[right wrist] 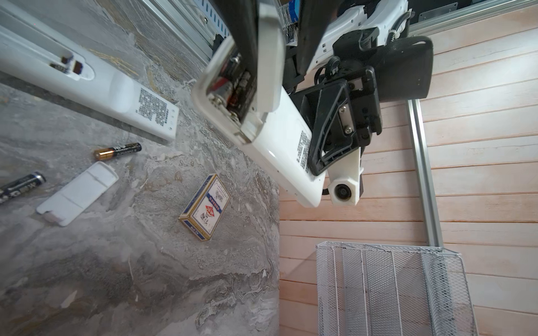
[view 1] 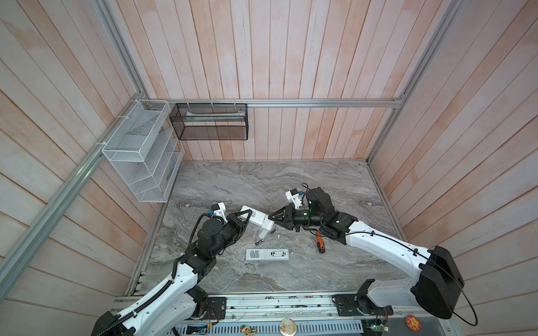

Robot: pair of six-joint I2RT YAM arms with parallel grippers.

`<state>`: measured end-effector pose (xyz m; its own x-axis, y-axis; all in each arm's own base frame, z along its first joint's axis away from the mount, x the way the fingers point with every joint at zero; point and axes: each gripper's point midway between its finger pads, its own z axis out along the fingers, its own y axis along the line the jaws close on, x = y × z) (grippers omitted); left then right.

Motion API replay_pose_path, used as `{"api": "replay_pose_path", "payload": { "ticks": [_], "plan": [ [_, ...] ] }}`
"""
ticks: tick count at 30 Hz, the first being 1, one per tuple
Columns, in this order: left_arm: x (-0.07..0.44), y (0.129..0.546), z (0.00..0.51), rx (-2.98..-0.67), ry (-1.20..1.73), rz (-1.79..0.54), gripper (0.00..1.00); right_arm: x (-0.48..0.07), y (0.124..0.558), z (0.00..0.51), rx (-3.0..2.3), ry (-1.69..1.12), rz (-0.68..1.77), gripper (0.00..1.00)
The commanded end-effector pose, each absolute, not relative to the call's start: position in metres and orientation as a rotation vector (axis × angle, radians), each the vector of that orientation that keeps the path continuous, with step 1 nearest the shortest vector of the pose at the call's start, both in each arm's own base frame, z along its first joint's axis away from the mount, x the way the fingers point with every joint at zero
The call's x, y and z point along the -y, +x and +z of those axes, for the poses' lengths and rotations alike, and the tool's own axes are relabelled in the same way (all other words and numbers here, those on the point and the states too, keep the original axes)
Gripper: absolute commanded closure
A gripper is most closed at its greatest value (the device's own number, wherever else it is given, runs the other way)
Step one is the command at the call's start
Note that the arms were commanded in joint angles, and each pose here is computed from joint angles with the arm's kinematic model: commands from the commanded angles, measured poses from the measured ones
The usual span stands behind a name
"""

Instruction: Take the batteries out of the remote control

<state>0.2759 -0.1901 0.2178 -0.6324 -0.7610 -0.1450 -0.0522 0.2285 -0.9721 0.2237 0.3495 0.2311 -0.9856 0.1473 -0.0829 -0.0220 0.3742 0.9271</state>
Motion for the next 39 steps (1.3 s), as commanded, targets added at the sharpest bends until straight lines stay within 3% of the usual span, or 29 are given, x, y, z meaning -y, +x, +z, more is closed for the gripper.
{"api": "replay_pose_path", "payload": {
  "ticks": [1, 11, 21, 30, 39],
  "plan": [
    [0.194, 0.280, 0.233, -1.861, -0.771, -1.485, 1.00, -0.347, 0.220, 0.231, -2.453, 0.107, 1.691, 0.81],
    [0.190, 0.283, 0.209, -1.890, -0.870, -1.477, 1.00, -0.325, 0.233, 0.231, -2.409, 0.177, 1.660, 0.91],
    [0.175, 0.279, 0.184, -1.948, -0.893, -1.419, 1.00, -0.288, 0.252, 0.236, -2.402, 0.219, 1.565, 0.92],
    [0.160, 0.252, 0.177, -1.939, -0.803, -1.481, 0.99, -0.226, 0.260, 0.162, -2.750, 0.020, 0.820, 0.93],
    [0.177, 0.225, 0.186, -2.063, -0.542, -1.583, 0.98, -0.202, 0.285, 0.100, -2.935, -0.193, 0.323, 0.93]
  ]
}}
